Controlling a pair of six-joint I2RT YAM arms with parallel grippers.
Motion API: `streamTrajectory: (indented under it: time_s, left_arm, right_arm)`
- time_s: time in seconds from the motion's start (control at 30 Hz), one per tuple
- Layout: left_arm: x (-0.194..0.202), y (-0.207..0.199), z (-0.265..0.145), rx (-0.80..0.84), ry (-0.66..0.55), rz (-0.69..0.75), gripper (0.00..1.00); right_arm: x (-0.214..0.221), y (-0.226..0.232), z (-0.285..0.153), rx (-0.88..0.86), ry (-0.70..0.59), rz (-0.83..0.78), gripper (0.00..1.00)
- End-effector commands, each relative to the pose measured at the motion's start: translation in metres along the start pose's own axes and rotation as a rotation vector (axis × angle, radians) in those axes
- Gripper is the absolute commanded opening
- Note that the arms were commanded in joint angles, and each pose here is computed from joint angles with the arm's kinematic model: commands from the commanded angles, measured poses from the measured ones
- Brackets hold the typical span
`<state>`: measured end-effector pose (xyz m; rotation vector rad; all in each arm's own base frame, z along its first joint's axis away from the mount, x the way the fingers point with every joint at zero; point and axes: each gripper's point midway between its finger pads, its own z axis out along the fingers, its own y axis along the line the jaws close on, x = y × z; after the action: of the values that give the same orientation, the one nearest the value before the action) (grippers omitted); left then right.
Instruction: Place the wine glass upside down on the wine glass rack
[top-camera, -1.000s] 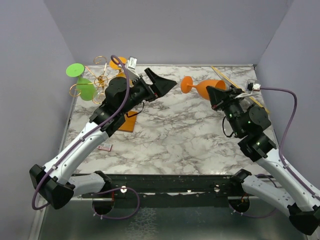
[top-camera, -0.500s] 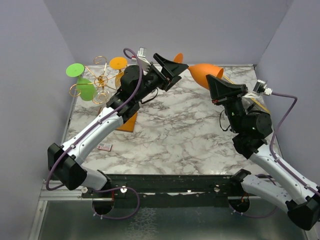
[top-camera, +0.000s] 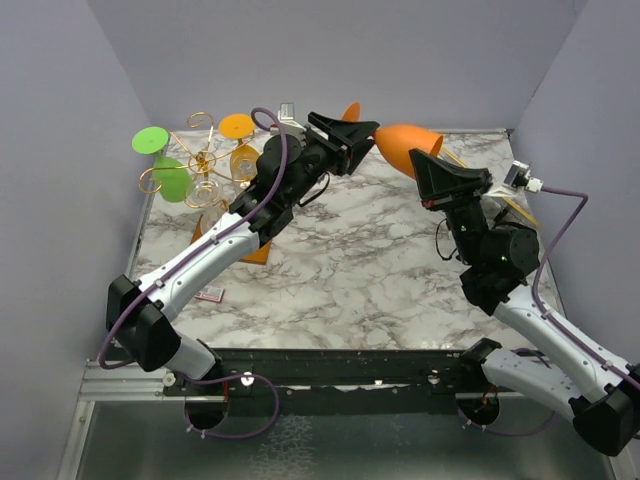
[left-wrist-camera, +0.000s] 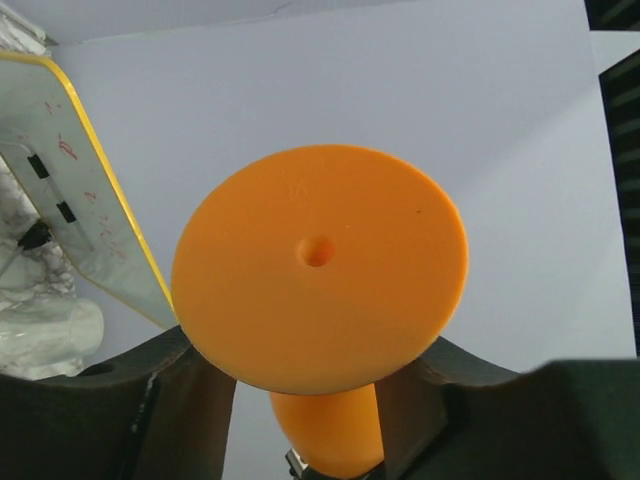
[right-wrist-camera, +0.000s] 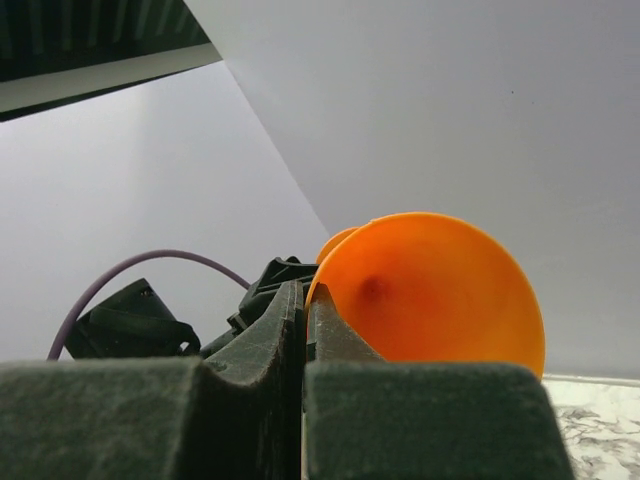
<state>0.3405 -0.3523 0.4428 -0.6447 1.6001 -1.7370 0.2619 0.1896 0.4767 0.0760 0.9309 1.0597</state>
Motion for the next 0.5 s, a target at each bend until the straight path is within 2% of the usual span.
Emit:
streamTrajectory:
  time_s: [0.0,0.17,0.3,0.4,0.47]
  left_arm:
    - [-0.020,-0.018,0.007,0.053,-0.119,-0.080,0.46]
    - [-0.025,-0.024,0.004,0.071,-0.144,-0.082,0.23]
    - [-0.023,-0.031,0.004,0.101,-0.127,-0.046,0.00]
    - [-0.021,-0.038,0.006,0.125,-0.105,-0.003,0.00]
    - [-0.019,-0.042,0.009,0.139,-0.085,0.030,0.00]
  right_arm:
    - [0.001,0.013,-0.002,-0.075,0.001,0.013,0.01]
    - [0.004,0.011,-0.007,-0.070,0.013,0.020,0.01]
    - [0.006,0.008,-0.010,-0.060,0.015,0.026,0.01]
    - [0.006,0.006,-0.011,-0.051,0.013,0.032,0.04]
    - [0.010,0.001,-0.011,-0.018,0.033,0.038,0.13]
